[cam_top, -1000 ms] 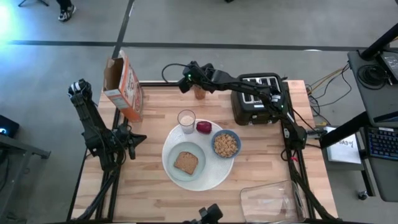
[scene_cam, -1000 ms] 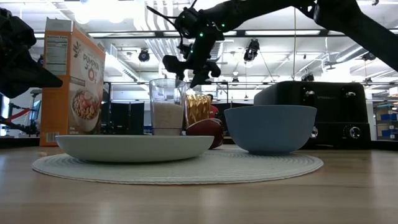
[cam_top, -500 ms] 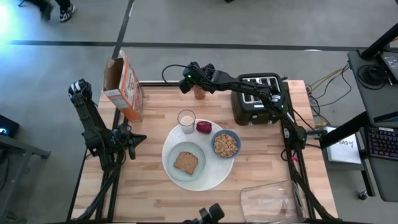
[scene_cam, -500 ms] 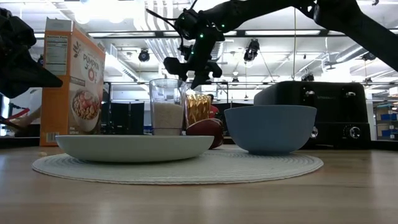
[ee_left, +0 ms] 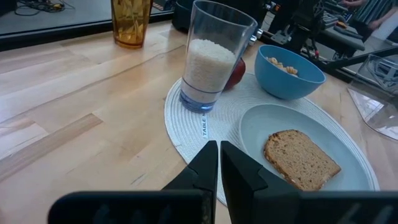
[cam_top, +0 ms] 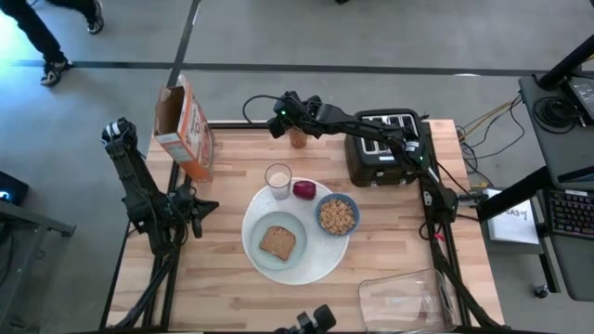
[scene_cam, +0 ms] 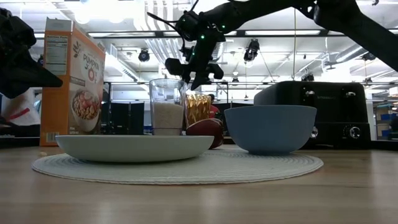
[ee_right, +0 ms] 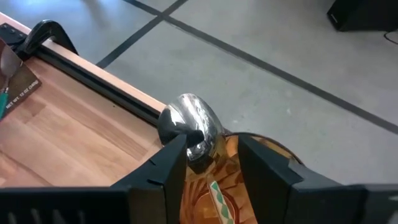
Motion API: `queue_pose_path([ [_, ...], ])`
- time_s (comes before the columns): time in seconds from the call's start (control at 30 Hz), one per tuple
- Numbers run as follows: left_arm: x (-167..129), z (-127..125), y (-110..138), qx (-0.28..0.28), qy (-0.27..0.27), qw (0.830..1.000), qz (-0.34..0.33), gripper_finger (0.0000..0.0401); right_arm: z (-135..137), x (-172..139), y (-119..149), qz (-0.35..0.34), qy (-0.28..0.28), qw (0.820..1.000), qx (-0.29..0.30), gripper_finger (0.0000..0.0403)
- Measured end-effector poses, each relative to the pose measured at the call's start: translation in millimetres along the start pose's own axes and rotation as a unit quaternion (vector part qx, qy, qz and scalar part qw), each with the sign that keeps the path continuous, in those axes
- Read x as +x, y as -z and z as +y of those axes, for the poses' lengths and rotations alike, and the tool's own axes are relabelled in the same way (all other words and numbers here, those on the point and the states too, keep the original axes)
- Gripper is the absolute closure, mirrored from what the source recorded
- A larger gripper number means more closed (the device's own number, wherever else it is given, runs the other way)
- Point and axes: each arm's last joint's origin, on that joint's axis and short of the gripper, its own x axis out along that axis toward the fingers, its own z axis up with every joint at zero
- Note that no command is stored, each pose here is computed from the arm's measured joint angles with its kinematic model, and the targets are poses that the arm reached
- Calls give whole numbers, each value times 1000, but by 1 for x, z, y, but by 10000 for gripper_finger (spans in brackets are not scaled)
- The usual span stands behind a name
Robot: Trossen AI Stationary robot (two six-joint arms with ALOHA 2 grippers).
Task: Arrange a breakfast setting
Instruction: Put the spoon on the placemat
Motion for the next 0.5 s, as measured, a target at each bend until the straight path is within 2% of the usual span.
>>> queue_pose_path([
  [0.13, 0, 0, 0, 0, 0, 1000, 0, 399, 4, -2, 2, 8, -16, 1000, -1, 250],
  [0.37, 0, 0, 0, -1, 1, 1000, 0, 399, 10, -6, 3, 13, -42, 999, 0, 172],
  [0.5, 0, 0, 0, -2, 1, 1000, 0, 399, 16, -9, 5, 13, -47, 999, -4, 140],
])
